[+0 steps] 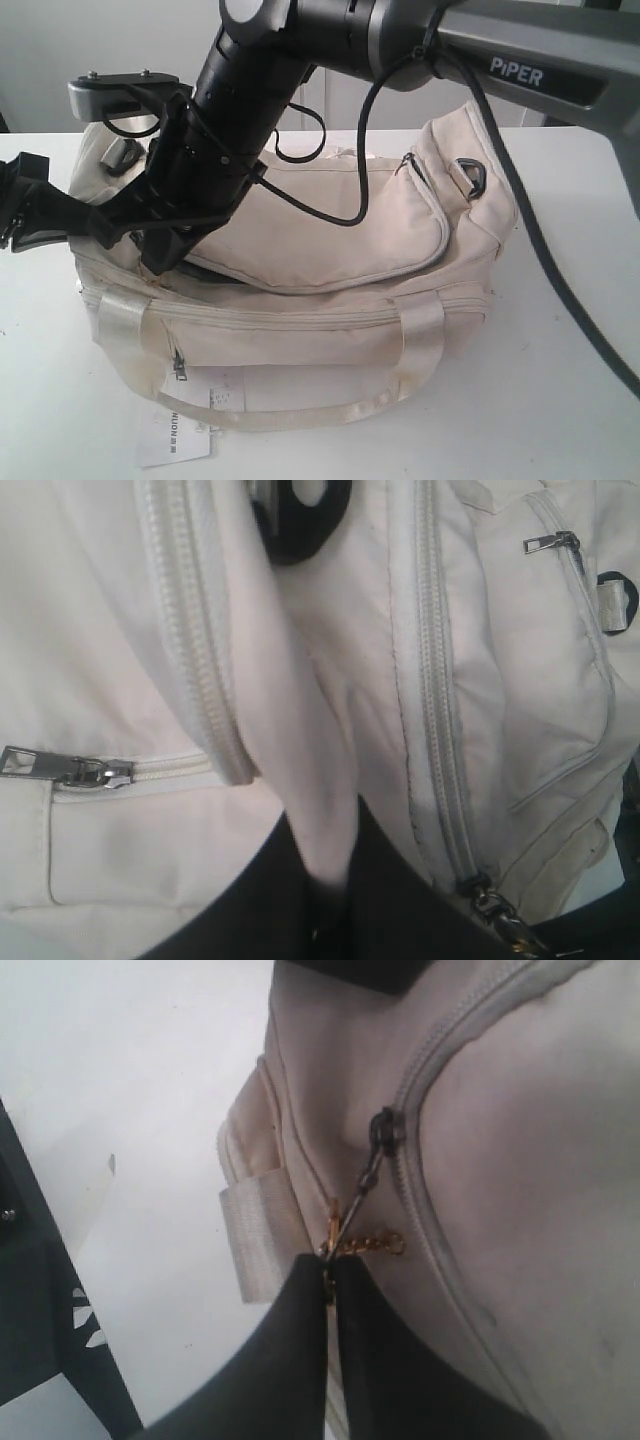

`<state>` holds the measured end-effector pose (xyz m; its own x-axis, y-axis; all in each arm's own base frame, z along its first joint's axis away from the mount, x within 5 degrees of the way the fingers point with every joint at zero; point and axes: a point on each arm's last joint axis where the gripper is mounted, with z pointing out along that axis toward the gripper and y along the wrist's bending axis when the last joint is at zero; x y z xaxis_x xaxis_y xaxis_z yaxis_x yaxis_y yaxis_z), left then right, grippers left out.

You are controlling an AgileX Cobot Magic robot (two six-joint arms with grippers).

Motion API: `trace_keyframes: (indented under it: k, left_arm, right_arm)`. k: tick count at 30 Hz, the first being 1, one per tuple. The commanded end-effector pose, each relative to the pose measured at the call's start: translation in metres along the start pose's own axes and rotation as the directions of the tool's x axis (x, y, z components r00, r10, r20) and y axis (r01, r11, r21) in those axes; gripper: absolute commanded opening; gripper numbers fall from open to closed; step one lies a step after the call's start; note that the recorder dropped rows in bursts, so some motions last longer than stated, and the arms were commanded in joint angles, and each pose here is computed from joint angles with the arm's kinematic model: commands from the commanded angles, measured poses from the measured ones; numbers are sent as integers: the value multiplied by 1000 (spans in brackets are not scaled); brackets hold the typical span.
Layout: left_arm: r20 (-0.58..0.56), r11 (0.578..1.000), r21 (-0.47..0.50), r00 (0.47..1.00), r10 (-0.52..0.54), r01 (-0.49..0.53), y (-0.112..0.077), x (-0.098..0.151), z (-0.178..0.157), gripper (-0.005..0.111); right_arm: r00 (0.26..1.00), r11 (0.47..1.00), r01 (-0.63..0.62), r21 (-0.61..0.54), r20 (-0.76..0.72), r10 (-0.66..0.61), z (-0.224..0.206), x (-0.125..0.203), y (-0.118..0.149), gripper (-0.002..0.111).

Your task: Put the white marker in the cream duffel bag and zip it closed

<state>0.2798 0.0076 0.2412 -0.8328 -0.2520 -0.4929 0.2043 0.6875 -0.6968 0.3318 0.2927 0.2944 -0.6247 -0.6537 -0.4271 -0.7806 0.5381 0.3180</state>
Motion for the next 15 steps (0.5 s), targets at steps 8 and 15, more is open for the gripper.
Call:
trace_keyframes:
  k: [8,15]
  left_arm:
    - [34,999,30,999,-14,13,-5,-3,0,0]
    - [37,1000,27,999,-6,5,-5,-3,0,0]
  right_arm:
    - [999,999,31,18,-12,-31,-12,3,5,0]
    - [999,1000,25,18,-22,-25,-13,7,6,0]
